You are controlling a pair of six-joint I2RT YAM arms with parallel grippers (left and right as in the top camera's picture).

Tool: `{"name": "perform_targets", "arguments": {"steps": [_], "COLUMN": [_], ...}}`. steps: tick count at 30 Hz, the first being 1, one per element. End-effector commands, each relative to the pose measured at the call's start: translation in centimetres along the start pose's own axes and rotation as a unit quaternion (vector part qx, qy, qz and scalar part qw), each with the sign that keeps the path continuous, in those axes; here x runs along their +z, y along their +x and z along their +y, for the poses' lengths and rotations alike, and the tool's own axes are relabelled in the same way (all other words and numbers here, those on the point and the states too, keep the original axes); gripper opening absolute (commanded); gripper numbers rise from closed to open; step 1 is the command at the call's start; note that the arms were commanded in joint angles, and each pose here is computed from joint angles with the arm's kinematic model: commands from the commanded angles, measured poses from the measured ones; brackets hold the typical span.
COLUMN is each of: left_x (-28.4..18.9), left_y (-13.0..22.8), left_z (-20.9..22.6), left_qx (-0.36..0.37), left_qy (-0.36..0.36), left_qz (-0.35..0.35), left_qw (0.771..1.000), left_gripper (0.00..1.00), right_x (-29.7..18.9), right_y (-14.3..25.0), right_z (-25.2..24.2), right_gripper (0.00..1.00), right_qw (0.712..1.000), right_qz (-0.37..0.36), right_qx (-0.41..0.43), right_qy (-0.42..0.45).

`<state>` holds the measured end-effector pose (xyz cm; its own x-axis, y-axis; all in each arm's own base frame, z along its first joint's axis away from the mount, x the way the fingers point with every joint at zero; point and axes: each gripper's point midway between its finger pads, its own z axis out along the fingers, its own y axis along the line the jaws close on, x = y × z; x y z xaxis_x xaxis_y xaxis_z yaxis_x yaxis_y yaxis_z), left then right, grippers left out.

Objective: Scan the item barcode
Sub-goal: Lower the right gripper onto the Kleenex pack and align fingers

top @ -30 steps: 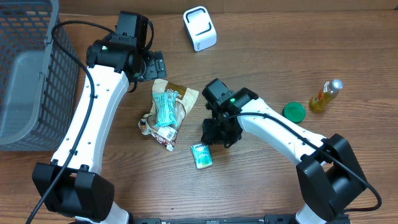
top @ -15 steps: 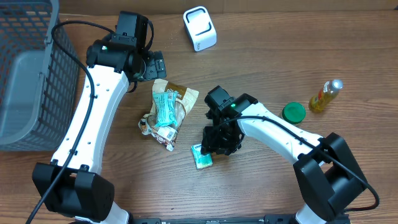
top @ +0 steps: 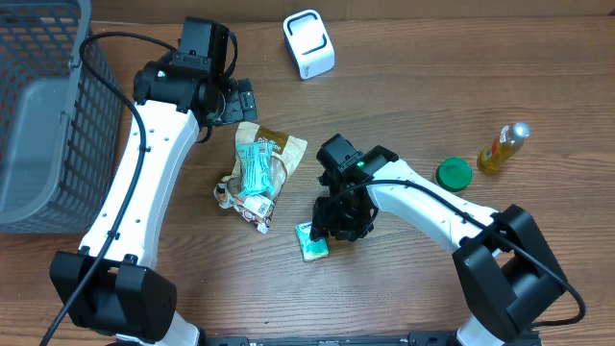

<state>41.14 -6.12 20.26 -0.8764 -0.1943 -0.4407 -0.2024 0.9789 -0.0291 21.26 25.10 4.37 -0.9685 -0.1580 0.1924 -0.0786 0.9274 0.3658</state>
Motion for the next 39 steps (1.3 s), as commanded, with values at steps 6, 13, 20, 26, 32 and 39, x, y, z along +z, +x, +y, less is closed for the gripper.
{"name": "perform_targets", "arguments": {"steps": [6, 13, 20, 26, 32, 39], "left_x": [-0.91, -0.91, -0.91, -0.91, -0.91, -0.91], "left_y": [-0.61, -0.61, -0.61, -0.61, -0.61, -0.61], "left_z": [-0.14, -0.14, -0.14, -0.14, -0.14, -0.14], "left_qx": [0.007, 0.007, 0.007, 0.007, 0.007, 0.007], "left_qy": [0.002, 0.002, 0.002, 0.002, 0.002, 0.002], "left_qz": [-0.015, -0.015, -0.015, -0.015, -0.015, -0.015], "left_qw": [1.000, 1.000, 1.000, 1.000, 1.000, 1.000], "left_gripper": [1.00, 1.00, 1.00, 1.00, 1.00, 1.00], "right_x": [-0.22, -0.22, -0.22, -0.22, -0.23, -0.23], "right_y": [-0.20, -0.32, -0.41, -0.43, -0.48, -0.66], "right_z": [0.23, 0.30, 0.36, 0.37, 0.39, 0.43], "right_gripper": [0.50, 0.50, 0.50, 0.50, 0.50, 0.50], "right_qw": [1.000, 1.000, 1.000, 1.000, 1.000, 1.000], "right_qz": [-0.013, -0.015, -0.017, -0.018, -0.019, -0.023], "right_qx": [-0.006, -0.008, -0.009, -0.009, -0.009, -0.011], "right_qy": [-0.001, -0.002, -0.003, -0.004, -0.004, -0.004]}}
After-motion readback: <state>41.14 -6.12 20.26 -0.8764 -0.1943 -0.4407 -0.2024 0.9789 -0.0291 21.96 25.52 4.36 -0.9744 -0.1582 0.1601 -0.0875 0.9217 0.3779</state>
